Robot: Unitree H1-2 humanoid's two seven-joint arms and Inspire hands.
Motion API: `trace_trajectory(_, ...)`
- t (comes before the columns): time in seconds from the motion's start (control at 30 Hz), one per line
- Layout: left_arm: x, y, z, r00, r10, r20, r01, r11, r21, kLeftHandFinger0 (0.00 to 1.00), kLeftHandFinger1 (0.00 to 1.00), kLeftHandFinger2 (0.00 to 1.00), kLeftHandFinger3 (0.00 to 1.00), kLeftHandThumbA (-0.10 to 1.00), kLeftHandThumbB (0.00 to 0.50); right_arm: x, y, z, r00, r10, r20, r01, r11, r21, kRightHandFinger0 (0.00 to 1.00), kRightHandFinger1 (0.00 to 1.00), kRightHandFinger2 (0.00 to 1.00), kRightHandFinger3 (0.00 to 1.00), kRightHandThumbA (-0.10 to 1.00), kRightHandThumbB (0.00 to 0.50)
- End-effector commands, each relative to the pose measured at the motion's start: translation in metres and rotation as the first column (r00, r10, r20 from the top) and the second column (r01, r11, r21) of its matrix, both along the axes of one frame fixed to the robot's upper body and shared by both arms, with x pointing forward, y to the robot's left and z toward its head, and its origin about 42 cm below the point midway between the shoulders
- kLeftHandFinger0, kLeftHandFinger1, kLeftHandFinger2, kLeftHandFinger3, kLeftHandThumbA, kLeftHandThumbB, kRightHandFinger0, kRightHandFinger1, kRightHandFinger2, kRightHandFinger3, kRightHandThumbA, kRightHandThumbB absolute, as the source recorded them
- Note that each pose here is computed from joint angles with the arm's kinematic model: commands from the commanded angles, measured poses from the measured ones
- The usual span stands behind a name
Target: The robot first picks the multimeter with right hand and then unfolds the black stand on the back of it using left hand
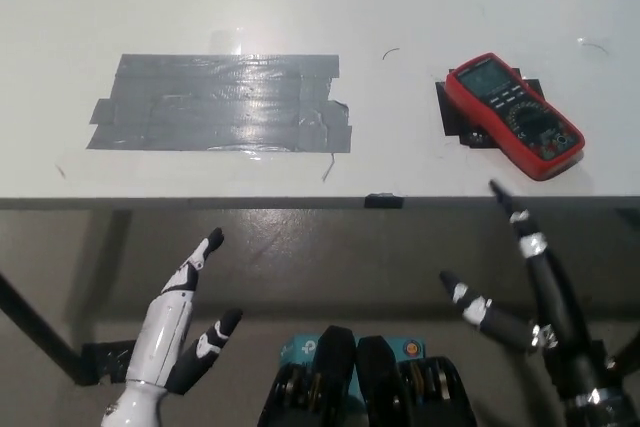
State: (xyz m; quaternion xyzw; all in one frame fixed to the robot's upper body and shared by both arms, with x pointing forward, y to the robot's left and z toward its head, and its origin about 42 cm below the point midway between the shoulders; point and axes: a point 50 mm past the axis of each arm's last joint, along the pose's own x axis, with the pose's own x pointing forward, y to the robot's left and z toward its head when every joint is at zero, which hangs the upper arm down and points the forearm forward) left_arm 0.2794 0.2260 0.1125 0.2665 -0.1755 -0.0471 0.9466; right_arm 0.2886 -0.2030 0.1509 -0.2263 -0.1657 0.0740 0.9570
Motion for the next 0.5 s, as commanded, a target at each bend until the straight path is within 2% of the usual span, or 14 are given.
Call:
trace_trajectory(0.0, -0.016, 0.007, -0.015, 0.997, -0.008, -0.083, 0.001, 0.996, -0.085, 1.00, 1.00, 1.00, 1.00, 1.00, 0.165, -0.008, 0.010, -0.006, 0.997, 0.081, 0.015, -0.081, 0.996, 0.027, 1.00, 1.00, 1.00, 1.00, 0.74, 0.297)
trace_trajectory(0.2, -0.026, 0.014, -0.024, 0.991, -0.003, -0.133, -0.011, 0.994, -0.106, 1.00, 1.00, 1.00, 1.00, 1.00, 0.182, -0.015, 0.014, -0.020, 0.993, 0.098, -0.068, -0.096, 0.995, 0.035, 1.00, 1.00, 1.00, 1.00, 0.78, 0.320)
trace_trajectory(0.47, -0.029, 0.017, -0.030, 0.986, 0.000, -0.167, -0.021, 0.992, -0.127, 1.00, 1.00, 1.00, 1.00, 1.00, 0.182, -0.014, 0.015, -0.026, 0.989, 0.104, -0.101, -0.101, 0.994, 0.032, 1.00, 1.00, 1.00, 1.00, 0.78, 0.306)
